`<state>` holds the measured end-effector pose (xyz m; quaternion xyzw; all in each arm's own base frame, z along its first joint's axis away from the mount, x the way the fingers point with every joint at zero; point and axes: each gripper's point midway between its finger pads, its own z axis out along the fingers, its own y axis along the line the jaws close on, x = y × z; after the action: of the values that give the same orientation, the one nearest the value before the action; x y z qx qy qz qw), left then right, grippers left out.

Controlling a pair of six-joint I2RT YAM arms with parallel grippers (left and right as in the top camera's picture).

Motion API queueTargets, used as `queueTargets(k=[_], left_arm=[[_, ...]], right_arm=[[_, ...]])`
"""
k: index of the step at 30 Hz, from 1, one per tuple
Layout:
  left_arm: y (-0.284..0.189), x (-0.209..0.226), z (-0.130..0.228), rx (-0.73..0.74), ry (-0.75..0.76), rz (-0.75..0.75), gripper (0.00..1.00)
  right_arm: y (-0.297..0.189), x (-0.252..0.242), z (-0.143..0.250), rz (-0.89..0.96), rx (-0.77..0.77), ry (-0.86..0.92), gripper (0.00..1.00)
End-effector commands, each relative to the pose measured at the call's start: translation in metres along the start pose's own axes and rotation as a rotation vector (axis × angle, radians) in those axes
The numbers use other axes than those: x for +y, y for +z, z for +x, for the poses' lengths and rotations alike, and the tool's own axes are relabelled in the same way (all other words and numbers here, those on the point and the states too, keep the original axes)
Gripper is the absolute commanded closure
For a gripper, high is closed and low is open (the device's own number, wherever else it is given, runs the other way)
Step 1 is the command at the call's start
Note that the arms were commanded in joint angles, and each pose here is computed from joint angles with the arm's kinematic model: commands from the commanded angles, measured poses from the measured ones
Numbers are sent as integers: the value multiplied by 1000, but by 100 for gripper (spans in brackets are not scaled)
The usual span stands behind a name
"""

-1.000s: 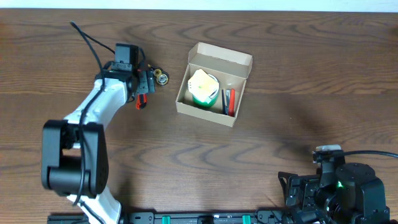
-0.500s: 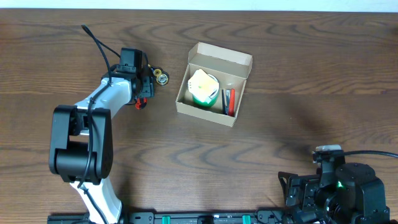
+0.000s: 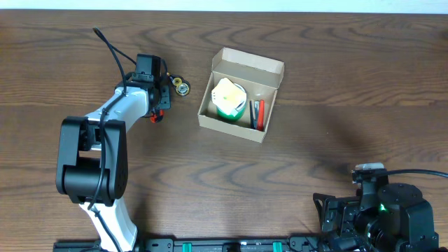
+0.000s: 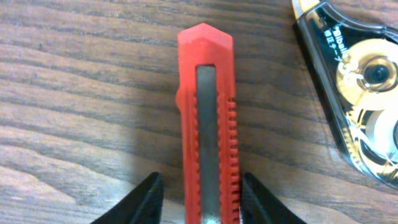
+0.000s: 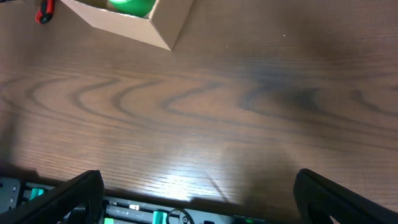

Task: Pack container
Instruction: 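Grasp the red box cutter with the left gripper, then carry the box cutter into the box beside the stapler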

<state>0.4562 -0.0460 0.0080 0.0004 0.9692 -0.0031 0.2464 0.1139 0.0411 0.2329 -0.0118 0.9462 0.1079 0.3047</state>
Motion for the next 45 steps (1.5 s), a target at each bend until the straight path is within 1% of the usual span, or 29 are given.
queueTargets(k=[1, 2, 8, 12, 17, 21, 22, 25, 28, 29, 32, 37, 38, 42, 45], left_arm=[[11, 2, 11, 42, 6, -10, 66], [11, 2, 11, 42, 6, -10, 71], [8, 2, 10, 44, 6, -9, 85], [-5, 2, 0, 22, 5, -7, 94], [-46, 0, -34, -67, 1, 3, 94], [-97, -4, -67, -200, 8, 24, 94], [-110, -10, -73, -233, 53, 44, 94], [-152, -52, -84, -337, 325, 202, 94], [-187, -102, -79, -442, 635, 367, 94], [-194, -115, -76, -469, 712, 397, 94], [-205, -153, -61, -527, 956, 452, 94], [-203, -203, -26, -557, 1321, 471, 94], [-201, -210, -21, -555, 1376, 452, 94], [-187, -220, -11, -507, 1459, 366, 94], [-177, -229, 2, -476, 1508, 383, 94]], right_arm=[[0, -1, 0, 3, -3, 20, 1], [0, -1, 0, 3, -3, 20, 1], [0, -1, 0, 2, -3, 20, 1], [0, -1, 0, 3, -3, 20, 1], [0, -1, 0, 2, -3, 20, 1], [0, -1, 0, 3, -3, 20, 1], [0, -1, 0, 3, -3, 20, 1], [0, -1, 0, 3, -3, 20, 1], [0, -1, 0, 3, -3, 20, 1], [0, -1, 0, 3, -3, 20, 1], [0, -1, 0, 3, -3, 20, 1], [0, -1, 0, 3, -3, 20, 1], [0, -1, 0, 3, -3, 20, 1], [0, -1, 0, 3, -3, 20, 1], [0, -1, 0, 2, -3, 20, 1]])
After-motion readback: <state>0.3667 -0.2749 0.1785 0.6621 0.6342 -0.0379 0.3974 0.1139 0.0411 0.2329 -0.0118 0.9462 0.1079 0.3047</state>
